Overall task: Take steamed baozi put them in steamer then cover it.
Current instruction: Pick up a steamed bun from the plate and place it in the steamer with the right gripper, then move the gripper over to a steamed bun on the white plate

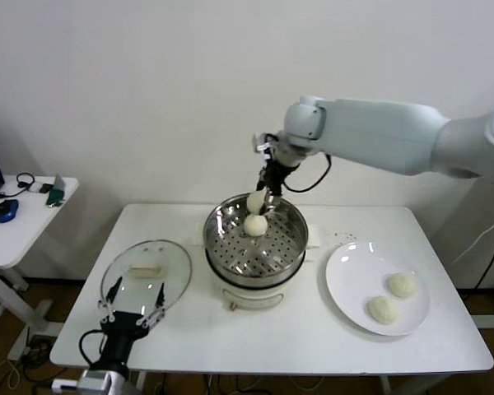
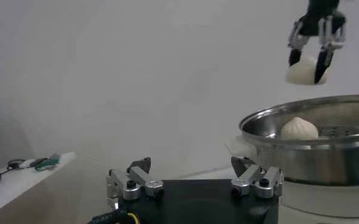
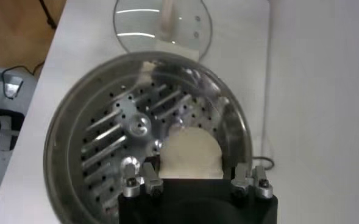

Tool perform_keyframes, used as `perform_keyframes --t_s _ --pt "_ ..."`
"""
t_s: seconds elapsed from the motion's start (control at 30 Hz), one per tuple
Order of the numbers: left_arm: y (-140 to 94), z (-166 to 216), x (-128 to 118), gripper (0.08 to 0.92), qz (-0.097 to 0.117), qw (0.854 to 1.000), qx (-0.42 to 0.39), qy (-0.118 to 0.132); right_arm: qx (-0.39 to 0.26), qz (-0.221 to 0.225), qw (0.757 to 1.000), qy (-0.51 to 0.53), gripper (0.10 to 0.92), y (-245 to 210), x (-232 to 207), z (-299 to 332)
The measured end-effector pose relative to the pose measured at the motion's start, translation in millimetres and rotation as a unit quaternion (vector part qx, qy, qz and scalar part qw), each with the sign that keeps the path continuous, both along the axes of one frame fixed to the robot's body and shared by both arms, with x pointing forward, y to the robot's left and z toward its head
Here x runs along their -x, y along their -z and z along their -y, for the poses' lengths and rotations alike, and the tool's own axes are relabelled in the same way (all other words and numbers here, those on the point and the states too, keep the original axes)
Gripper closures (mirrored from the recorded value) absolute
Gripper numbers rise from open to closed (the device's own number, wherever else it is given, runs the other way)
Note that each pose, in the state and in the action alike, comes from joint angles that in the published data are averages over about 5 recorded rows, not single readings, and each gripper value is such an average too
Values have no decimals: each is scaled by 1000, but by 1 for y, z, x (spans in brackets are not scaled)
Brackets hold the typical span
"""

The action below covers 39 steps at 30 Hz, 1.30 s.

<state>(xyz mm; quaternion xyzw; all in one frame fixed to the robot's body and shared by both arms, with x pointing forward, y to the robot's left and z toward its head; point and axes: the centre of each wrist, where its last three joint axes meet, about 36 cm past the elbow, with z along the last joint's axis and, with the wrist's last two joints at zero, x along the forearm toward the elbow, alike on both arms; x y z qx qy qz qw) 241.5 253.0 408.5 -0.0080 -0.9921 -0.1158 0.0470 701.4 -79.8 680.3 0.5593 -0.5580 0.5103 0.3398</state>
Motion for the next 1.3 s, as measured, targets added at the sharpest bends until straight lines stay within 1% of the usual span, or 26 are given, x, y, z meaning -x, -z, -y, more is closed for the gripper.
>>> perform_keyframes --t_s 0.2,0.53,0.63,0.77,0.9,1.1,1.3 --pt "2 1 -2 177 0 1000 0 5 11 -14 1000 -15 361 27 4 -28" --pt "4 0 -2 177 -2 1000 2 5 27 -31 999 -29 355 66 8 -56" --pt "5 0 -3 177 -2 1000 3 5 30 -33 998 -31 337 74 9 -62" --pt "5 -1 -4 177 -1 1000 4 4 33 -35 998 -34 268 83 10 -68" --pt "5 -1 -4 177 -1 1000 4 2 35 -36 998 -36 207 86 10 -70" --pt "7 -3 -3 177 -4 1000 4 -1 35 -37 998 -38 200 79 9 -66" --pt "8 -2 -3 177 -6 1000 5 -3 33 -36 998 -36 200 54 6 -45"
